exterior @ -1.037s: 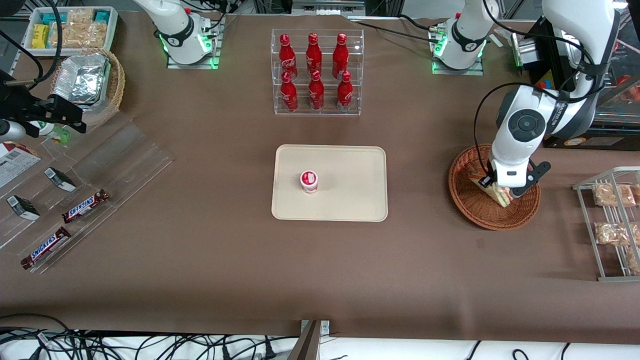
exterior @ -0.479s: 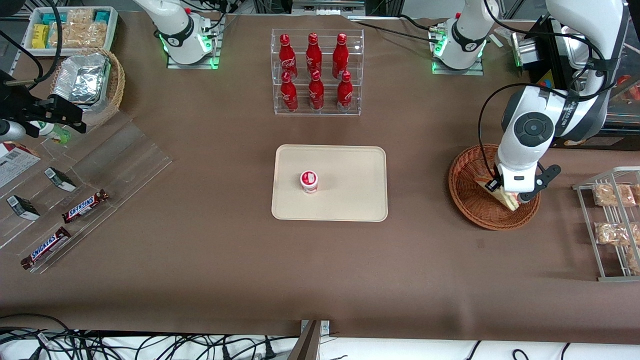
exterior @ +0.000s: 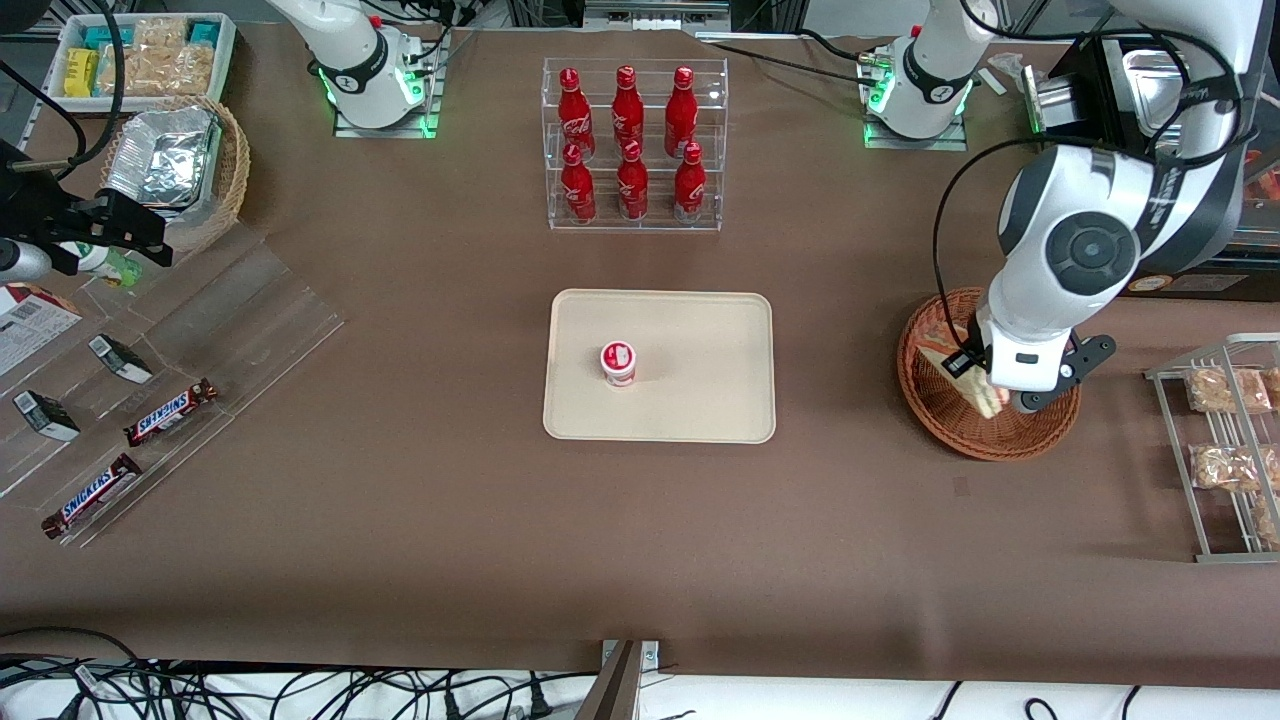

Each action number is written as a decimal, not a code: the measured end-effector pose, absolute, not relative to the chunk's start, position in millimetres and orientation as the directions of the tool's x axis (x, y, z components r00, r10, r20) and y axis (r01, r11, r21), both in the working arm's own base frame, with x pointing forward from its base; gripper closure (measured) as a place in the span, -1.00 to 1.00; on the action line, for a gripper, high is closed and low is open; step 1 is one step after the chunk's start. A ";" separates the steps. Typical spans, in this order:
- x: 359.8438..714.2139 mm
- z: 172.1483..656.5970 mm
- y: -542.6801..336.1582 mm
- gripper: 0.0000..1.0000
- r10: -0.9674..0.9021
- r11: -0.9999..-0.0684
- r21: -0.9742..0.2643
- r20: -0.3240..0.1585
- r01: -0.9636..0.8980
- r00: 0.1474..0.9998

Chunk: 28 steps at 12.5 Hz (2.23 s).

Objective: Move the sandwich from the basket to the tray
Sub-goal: 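Lift the sandwich and carry it over the cream tray, then lower the sandwich onto the tray beside the red-and-white cup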

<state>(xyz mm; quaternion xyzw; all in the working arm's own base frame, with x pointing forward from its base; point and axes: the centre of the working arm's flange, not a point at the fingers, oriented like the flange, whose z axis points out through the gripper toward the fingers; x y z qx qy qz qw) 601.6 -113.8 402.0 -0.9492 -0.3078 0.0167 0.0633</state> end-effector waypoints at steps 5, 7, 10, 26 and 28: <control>589.4 443.5 -203.9 0.32 0.330 -0.943 0.021 -0.067 0.332 0.941; 571.4 442.5 -251.8 0.32 0.238 -0.970 0.042 -0.079 0.241 0.968; 548.3 437.2 -306.4 0.32 0.136 -0.987 0.069 -0.084 0.142 0.987; 503.2 280.8 -406.6 0.32 0.044 -0.999 0.034 0.072 0.041 0.996; 504.4 276.2 -407.4 0.32 0.048 -0.998 0.052 0.088 0.043 0.995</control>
